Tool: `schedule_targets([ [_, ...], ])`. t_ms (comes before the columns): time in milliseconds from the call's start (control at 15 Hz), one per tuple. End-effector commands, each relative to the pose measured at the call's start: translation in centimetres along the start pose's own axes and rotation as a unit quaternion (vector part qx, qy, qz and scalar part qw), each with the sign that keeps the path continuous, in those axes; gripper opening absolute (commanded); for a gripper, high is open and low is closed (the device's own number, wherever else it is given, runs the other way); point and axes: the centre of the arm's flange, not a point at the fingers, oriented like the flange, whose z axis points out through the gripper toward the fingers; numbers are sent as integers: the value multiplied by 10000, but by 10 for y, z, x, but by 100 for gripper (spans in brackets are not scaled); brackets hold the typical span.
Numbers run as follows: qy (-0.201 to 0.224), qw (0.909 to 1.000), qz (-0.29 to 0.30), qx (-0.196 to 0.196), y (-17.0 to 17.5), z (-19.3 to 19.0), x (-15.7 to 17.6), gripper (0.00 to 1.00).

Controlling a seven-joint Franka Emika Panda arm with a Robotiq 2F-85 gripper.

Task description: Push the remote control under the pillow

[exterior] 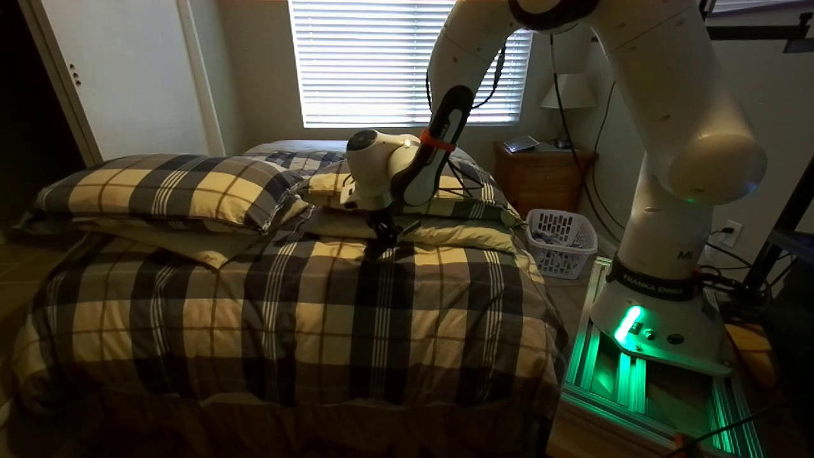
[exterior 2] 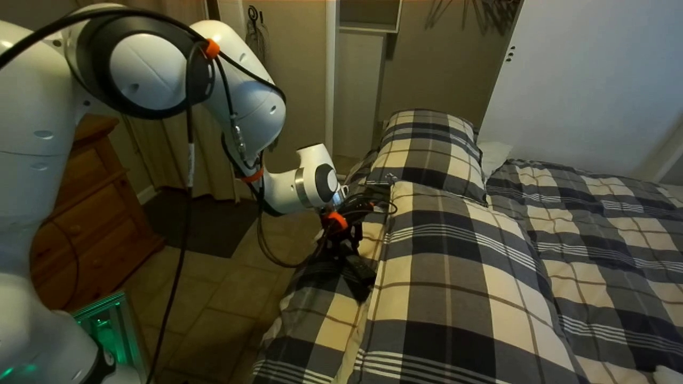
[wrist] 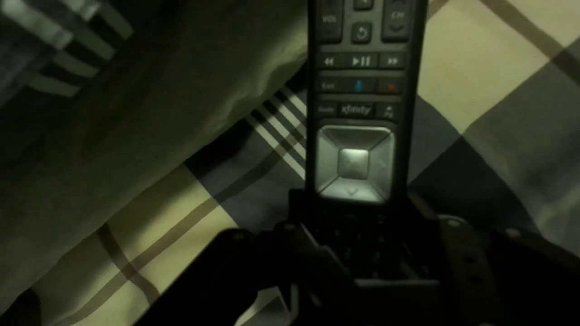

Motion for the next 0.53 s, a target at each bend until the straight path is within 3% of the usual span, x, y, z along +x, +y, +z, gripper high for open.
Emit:
schedule_targets([
  [0,-142,9965,-785,-249,0,-7,-24,28],
  [267,-200,9905,-1283,-448,7,-2,-39,28],
  [467,-80,9861,-1626,-327,6,-3,-49,28],
])
